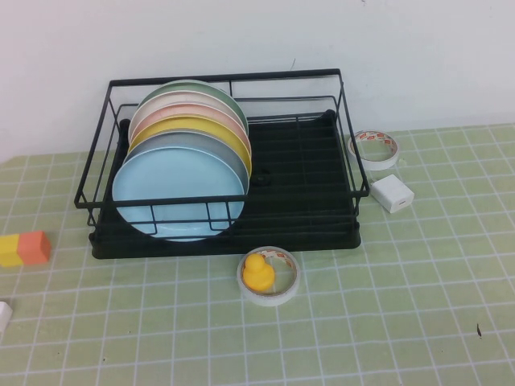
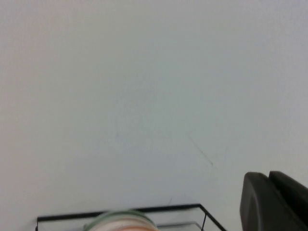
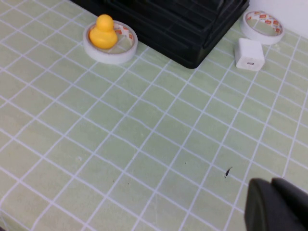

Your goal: Place plate on rack

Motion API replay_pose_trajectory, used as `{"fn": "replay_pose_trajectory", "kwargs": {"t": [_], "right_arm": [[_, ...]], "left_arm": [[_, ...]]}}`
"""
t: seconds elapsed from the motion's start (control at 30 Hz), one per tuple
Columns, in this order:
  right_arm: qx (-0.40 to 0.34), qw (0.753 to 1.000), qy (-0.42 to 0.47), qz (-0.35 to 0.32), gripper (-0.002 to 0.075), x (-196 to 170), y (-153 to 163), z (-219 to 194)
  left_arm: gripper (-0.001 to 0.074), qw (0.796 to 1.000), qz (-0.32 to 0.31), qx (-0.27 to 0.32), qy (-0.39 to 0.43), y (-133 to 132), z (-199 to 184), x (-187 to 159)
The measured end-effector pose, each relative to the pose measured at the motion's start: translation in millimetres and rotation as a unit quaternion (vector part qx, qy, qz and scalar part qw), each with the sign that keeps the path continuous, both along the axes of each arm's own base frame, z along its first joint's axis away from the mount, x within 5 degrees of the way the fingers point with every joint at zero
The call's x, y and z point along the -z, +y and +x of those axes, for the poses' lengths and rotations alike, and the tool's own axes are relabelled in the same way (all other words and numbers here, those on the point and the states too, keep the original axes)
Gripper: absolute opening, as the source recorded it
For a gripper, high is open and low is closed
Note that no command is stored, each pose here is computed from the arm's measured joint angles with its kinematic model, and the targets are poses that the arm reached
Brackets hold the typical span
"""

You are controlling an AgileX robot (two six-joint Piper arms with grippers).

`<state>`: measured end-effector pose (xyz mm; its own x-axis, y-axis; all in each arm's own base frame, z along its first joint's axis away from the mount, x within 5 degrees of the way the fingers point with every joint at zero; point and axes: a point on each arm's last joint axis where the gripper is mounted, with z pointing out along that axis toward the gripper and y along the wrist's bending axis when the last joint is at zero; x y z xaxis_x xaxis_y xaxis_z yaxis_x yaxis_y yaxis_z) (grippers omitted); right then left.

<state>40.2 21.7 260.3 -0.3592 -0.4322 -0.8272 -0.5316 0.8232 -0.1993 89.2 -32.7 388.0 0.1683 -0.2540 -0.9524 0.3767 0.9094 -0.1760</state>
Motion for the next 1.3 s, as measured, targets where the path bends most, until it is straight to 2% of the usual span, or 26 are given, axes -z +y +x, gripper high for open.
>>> {"fn": "replay_pose_trajectory", "kwargs": {"t": [0.37,0.73,0.97,1.3], "right_arm": [[0.0,1.0,-0.002,0.002,0.0,0,0,0],[0.0,1.0,-0.002,0.004,0.0,0,0,0],[0.0,1.0,-0.002,0.004,0.0,0,0,0],[0.0,1.0,-0.002,0.004,0.0,0,0,-1]], "left_arm": [[0.0,0.997,0.033,0.013,0.072,-2,-1,66],[-0.0001,0.991,0.011,0.016,0.133,0,-5,114],[-0.0001,0.995,0.01,-0.038,0.093,15,-22,133],[-0.0001,0.987,-0.069,-0.115,0.084,29,-31,147]]}}
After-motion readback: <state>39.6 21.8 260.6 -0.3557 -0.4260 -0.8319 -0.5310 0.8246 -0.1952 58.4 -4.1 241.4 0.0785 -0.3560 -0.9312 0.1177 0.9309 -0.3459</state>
